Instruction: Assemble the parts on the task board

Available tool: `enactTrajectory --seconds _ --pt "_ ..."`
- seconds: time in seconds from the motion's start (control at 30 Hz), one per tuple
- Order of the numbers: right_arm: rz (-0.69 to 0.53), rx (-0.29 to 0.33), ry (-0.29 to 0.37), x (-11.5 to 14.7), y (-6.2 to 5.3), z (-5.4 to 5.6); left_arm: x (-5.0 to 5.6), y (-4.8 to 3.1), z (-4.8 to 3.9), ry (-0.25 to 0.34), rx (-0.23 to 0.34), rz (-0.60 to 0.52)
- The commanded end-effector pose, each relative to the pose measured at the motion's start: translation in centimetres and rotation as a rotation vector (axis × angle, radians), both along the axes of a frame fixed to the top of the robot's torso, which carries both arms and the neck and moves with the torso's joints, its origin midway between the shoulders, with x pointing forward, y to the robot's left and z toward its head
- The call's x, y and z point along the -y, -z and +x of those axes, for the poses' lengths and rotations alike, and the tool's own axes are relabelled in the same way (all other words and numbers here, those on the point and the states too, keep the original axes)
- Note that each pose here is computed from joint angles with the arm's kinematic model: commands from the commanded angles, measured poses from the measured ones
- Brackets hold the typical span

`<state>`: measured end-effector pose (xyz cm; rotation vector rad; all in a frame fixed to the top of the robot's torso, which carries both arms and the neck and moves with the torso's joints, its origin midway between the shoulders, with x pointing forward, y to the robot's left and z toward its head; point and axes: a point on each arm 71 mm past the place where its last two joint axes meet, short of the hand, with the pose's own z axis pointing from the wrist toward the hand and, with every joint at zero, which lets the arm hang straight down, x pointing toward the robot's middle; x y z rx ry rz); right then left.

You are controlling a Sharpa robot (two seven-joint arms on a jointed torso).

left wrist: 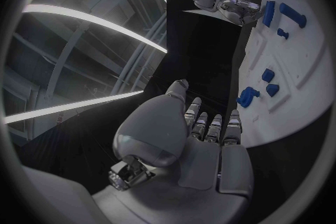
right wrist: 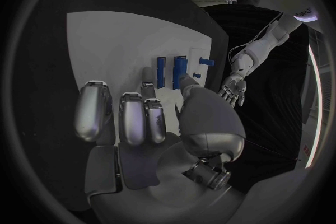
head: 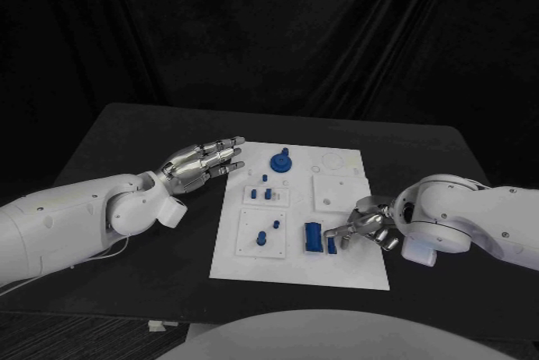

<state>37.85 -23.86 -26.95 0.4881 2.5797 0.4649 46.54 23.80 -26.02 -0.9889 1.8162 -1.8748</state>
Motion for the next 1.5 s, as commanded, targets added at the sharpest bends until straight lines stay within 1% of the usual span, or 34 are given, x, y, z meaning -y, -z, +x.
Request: enactTrajectory --seconds 0.03,0.1,0.2,0.27,0.3,0.33,0.37,0.4,0.47,0.53,0.57,0.63,0.73,0.77,0.8,0.87,0.97,1.03,1.23,1.27,1.4,1.5 --pt "0.004 0.061 0.042 0.9 -1.0 0.2 0.0 -0.09 -0.13 0.003 0.006 -0.019" --pt "0.033 0.11 0.063 1.4 -2.2 0.6 -0.1 -0.16 -0.13 -0.004 0.013 -0.022" --pt "0.119 0.233 0.113 2.1 -5.1 1.9 -0.3 -0.32 -0.14 -0.022 0.03 -0.03" --pt "0.23 0.347 0.143 2.1 -7.3 3.0 -0.5 -0.45 -0.17 -0.036 0.043 -0.037" --pt "0.314 0.421 0.161 2.0 -8.5 3.7 -0.6 -0.55 -0.2 -0.046 0.053 -0.042" --pt "0.37 0.468 0.173 1.8 -9.3 4.1 -0.7 -0.62 -0.22 -0.053 0.06 -0.045" --pt "0.464 0.551 0.196 1.6 -10.4 4.6 -0.8 -0.74 -0.26 -0.065 0.072 -0.05" --pt "0.536 0.619 0.217 1.5 -11.2 5.1 -0.8 -0.85 -0.29 -0.075 0.083 -0.055" --pt "0.66 0.758 0.263 1.4 -12.6 5.7 -0.9 -1.09 -0.33 -0.097 0.11 -0.069" --pt "0.727 0.842 0.285 1.4 -13.0 6.1 -1.0 -1.29 -0.33 -0.117 0.135 -0.08" --pt "0.757 0.874 0.288 1.5 -13.0 6.3 -1.1 -1.4 -0.31 -0.131 0.151 -0.085" --pt "0.799 0.896 0.284 1.6 -12.5 6.5 -1.2 -1.6 -0.23 -0.16 0.183 -0.092" --pt "0.846 0.899 0.269 1.9 -11.0 6.5 -1.2 -1.93 -0.13 -0.202 0.249 -0.087" --pt "0.859 0.902 0.263 1.9 -10.5 6.4 -1.3 -2.11 -0.16 -0.216 0.294 -0.072" --pt "0.875 0.907 0.256 2.0 -9.9 6.4 -1.3 -2.16 -0.18 -0.22 0.307 -0.067" --pt "0.904 0.923 0.237 2.0 -8.8 6.2 -1.3 -2.39 -0.29 -0.231 0.364 -0.045" --pt "0.919 0.932 0.221 2.0 -7.9 6.2 -1.4 -2.5 -0.32 -0.235 0.393 -0.033" --pt "0.929 0.925 0.211 1.9 -7.3 6.2 -1.4 -2.52 -0.3 -0.236 0.406 -0.026" --pt "0.95 0.909 0.194 1.6 -6.6 6.2 -1.3 -2.53 -0.28 -0.234 0.418 -0.021" --pt "0.888 0.878 0.224 1.7 -6.3 6.4 -1.3 -1.44 -0.09 -0.212 0.262 0.048" --pt "0.892 0.878 0.254 1.3 -6.3 6.6 -1.1 -1.49 -0.05 -0.227 0.263 0.051" --pt "0.898 0.876 0.307 0.7 -6.2 6.9 -0.8 -1.58 0.01 -0.253 0.264 0.057"
